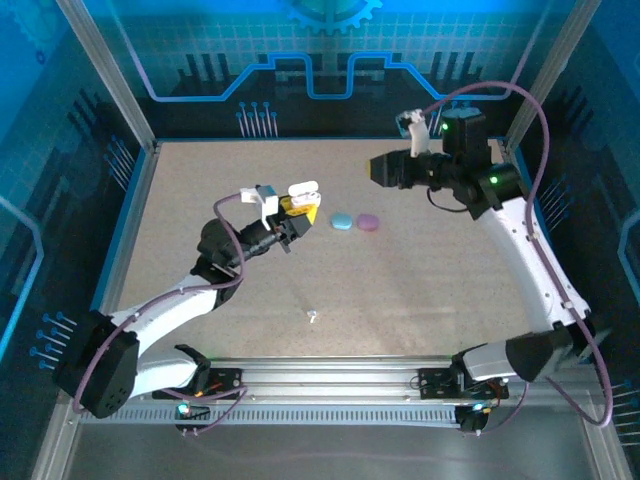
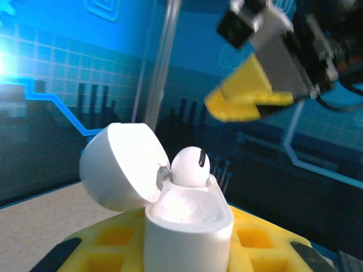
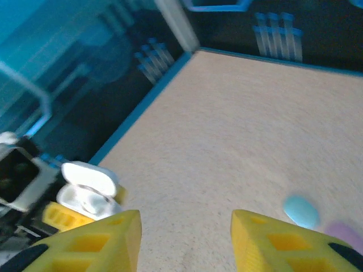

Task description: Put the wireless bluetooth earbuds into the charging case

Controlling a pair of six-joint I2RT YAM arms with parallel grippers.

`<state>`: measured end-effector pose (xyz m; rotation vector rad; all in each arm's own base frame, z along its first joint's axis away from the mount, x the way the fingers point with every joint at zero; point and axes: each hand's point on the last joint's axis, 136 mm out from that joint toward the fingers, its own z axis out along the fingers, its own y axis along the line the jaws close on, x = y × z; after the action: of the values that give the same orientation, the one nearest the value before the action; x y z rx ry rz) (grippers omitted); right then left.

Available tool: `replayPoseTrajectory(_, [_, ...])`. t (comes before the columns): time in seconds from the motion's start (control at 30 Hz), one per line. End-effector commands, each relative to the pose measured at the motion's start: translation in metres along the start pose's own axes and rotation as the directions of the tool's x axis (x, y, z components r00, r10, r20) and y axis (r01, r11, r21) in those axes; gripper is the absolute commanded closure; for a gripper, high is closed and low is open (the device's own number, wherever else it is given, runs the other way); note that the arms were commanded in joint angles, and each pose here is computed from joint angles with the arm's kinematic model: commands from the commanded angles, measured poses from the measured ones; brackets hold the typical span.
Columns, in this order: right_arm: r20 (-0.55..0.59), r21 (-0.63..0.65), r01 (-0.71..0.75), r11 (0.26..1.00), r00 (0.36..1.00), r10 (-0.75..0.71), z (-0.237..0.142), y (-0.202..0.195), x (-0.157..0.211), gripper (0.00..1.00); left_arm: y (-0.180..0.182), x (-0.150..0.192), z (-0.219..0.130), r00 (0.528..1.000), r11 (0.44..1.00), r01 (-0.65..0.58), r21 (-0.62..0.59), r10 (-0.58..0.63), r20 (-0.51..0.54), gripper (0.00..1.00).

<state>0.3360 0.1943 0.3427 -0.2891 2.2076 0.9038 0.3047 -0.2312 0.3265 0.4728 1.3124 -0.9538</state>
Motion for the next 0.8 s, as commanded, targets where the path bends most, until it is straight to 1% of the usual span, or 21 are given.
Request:
replayPoseTrajectory(0.0, [-0.104, 0.146, -0.252, 0.957, 0.958, 0.268, 0.029, -0.045, 0.060, 0.59, 0.000, -0.030, -0.013, 0.992, 0.995, -0.086, -0.050, 0.091, 0.085, 0.80])
replayPoseTrajectory(0.1, [-0.224, 0.180, -0.300, 0.937, 0.915, 0.336, 0.058, -0.046, 0.121, 0.60, 0.001, -0.039, -0.023, 0.988, 0.989, -0.118, -0.086, 0.126, 0.094, 0.80])
replayPoseTrajectory(0.23, [-0.389, 0.211, -0.278, 0.937, 0.856, 0.341, 0.098, -0.027, 0.195, 0.60, 0.002, -0.050, -0.037, 0.983, 0.979, -0.142, -0.149, 0.157, 0.093, 0.79])
replayPoseTrajectory(0.3, [-0.482, 0.213, -0.245, 0.946, 0.816, 0.320, 0.118, -0.013, 0.227, 0.60, -0.002, -0.057, -0.043, 0.980, 0.973, -0.161, -0.163, 0.177, 0.089, 0.79])
replayPoseTrajectory(0.37, [-0.557, 0.217, -0.193, 0.957, 0.781, 0.283, 0.133, -0.001, 0.250, 0.59, -0.005, -0.066, -0.050, 0.975, 0.967, -0.178, -0.181, 0.199, 0.102, 0.79])
replayPoseTrajectory(0.4, [-0.588, 0.238, -0.150, 0.960, 0.764, 0.265, 0.140, 0.002, 0.261, 0.58, -0.006, -0.070, -0.053, 0.973, 0.964, -0.186, -0.189, 0.207, 0.103, 0.79])
replayPoseTrajectory(0.57, [-0.688, 0.249, -0.057, 0.967, 0.692, 0.218, 0.163, 0.014, 0.295, 0.54, -0.012, -0.078, -0.066, 0.966, 0.951, -0.220, -0.215, 0.243, 0.087, 0.79])
replayPoseTrajectory(0.7, [-0.738, 0.287, 0.005, 0.958, 0.638, 0.218, 0.173, 0.014, 0.314, 0.55, -0.013, -0.080, -0.073, 0.962, 0.944, -0.232, -0.234, 0.258, 0.086, 0.79])
replayPoseTrajectory(0.77, [-0.753, 0.332, 0.062, 0.941, 0.618, 0.225, 0.170, 0.007, 0.321, 0.55, -0.014, -0.080, -0.074, 0.962, 0.943, -0.238, -0.234, 0.262, 0.079, 0.79])
